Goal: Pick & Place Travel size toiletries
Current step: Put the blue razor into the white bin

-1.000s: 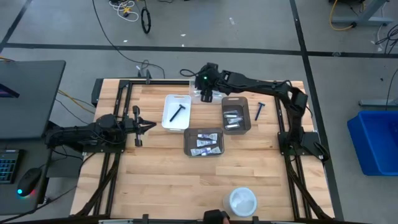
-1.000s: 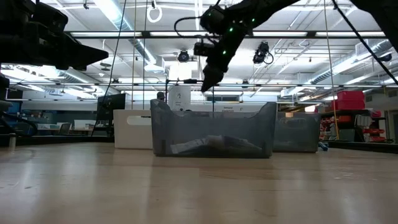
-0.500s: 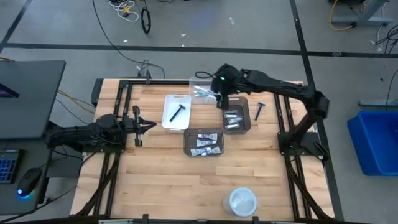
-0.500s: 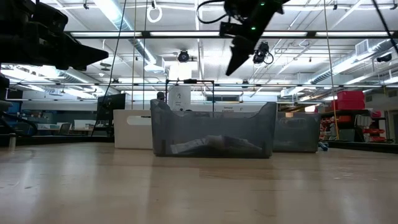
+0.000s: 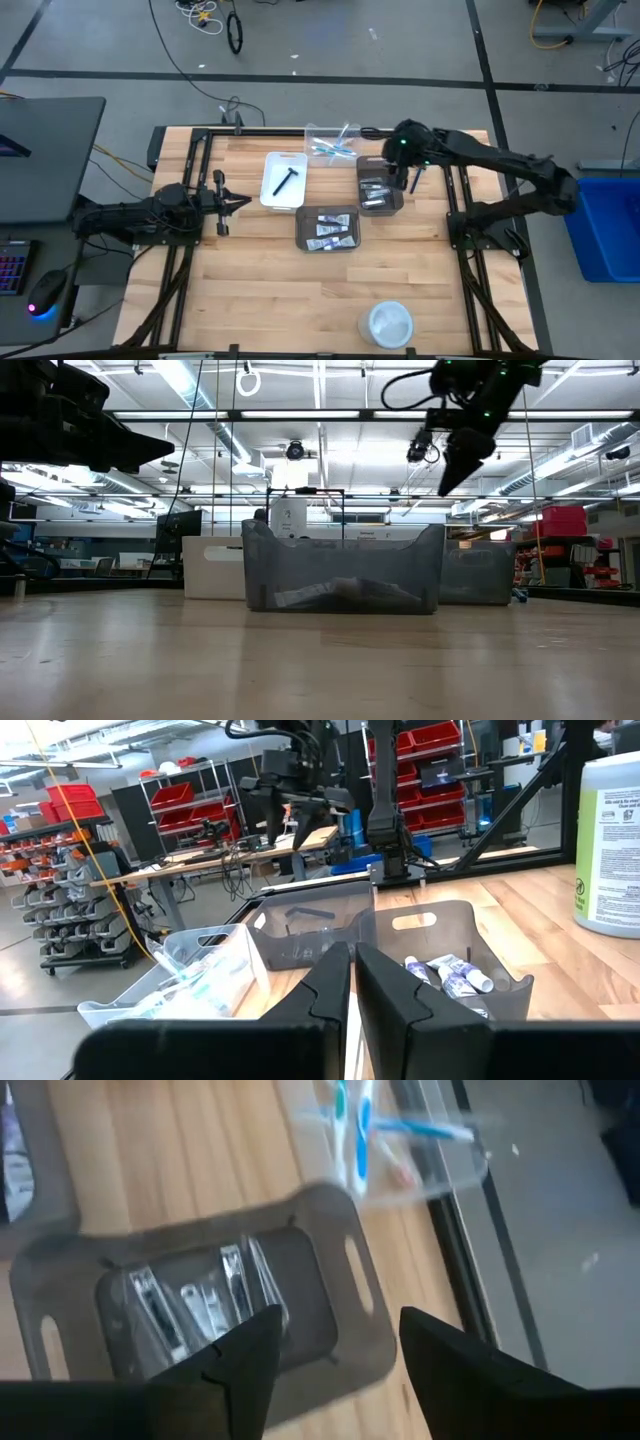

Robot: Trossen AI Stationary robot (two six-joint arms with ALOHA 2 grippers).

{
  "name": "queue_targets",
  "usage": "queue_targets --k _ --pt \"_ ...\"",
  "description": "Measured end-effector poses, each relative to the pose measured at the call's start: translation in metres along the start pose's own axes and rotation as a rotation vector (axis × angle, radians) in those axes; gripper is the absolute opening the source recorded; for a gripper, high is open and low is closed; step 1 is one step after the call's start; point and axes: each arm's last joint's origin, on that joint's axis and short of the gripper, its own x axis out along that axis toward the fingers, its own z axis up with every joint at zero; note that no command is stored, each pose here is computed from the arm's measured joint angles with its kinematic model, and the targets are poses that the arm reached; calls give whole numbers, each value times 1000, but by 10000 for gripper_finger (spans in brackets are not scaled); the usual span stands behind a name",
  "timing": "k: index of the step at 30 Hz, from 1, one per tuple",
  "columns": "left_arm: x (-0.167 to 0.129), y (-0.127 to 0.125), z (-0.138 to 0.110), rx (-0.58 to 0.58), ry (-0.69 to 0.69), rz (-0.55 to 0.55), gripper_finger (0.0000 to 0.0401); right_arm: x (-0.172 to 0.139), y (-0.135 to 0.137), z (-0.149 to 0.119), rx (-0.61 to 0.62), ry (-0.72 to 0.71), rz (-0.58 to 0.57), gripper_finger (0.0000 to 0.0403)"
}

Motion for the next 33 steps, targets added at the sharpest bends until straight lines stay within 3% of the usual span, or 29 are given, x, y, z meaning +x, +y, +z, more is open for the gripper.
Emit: queue_targets --k 2,10,22,27,33 --pt "0 0 0 0 0 0 27 -3 -3 -10 50 11 -9 210" --pt "0 0 0 0 0 0 27 -1 -24 -44 451 126 -69 209" --pt "0 0 0 0 0 0 27 18 -47 -78 1031 285 -181 258" --pt "0 0 0 0 0 0 27 33 -49 -89 1168 369 -211 278" --pt "0 0 0 0 0 0 27 57 -47 -101 1217 474 -228 289"
